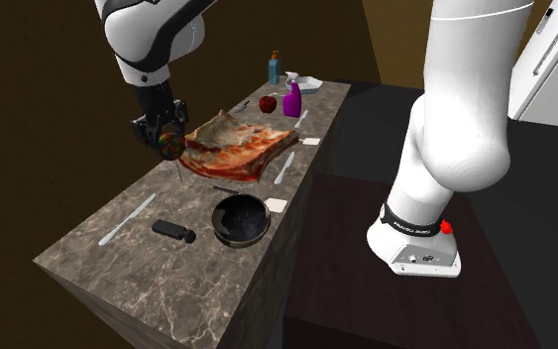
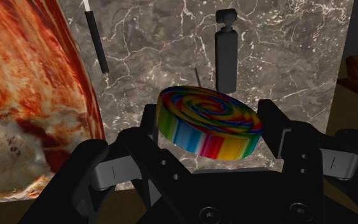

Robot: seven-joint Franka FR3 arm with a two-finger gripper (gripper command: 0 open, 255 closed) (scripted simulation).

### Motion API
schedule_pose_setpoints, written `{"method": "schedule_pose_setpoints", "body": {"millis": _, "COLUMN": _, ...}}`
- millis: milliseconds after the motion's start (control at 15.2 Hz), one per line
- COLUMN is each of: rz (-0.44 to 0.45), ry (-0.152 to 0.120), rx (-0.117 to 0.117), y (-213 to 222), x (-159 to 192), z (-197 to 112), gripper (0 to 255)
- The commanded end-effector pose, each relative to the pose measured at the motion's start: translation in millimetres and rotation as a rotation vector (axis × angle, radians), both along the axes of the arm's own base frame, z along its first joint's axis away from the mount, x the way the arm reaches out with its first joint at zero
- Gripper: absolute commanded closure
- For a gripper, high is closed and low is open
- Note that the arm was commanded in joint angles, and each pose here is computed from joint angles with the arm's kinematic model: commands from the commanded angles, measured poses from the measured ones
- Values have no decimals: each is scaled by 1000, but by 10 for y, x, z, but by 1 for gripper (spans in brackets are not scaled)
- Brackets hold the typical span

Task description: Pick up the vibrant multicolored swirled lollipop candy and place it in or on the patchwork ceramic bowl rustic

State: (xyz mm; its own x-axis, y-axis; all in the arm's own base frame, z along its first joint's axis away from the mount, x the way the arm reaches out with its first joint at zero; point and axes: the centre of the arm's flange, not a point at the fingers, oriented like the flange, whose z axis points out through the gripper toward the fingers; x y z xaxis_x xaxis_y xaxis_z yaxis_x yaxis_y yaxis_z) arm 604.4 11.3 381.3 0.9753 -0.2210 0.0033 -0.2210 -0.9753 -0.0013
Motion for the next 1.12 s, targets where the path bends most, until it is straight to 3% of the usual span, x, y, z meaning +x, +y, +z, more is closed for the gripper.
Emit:
{"method": "schedule_pose_setpoints", "body": {"millis": 0, "rz": 0, "ry": 0, "rx": 0, "y": 22, "x": -243, "z": 54, "gripper": 255}}
{"method": "schedule_pose_setpoints", "body": {"millis": 792, "rz": 0, "ry": 0, "rx": 0, "y": 161, "x": -1762, "z": 396, "gripper": 255}}
{"method": "schedule_pose_setpoints", "body": {"millis": 1056, "rz": 0, "ry": 0, "rx": 0, "y": 161, "x": -1762, "z": 185, "gripper": 255}}
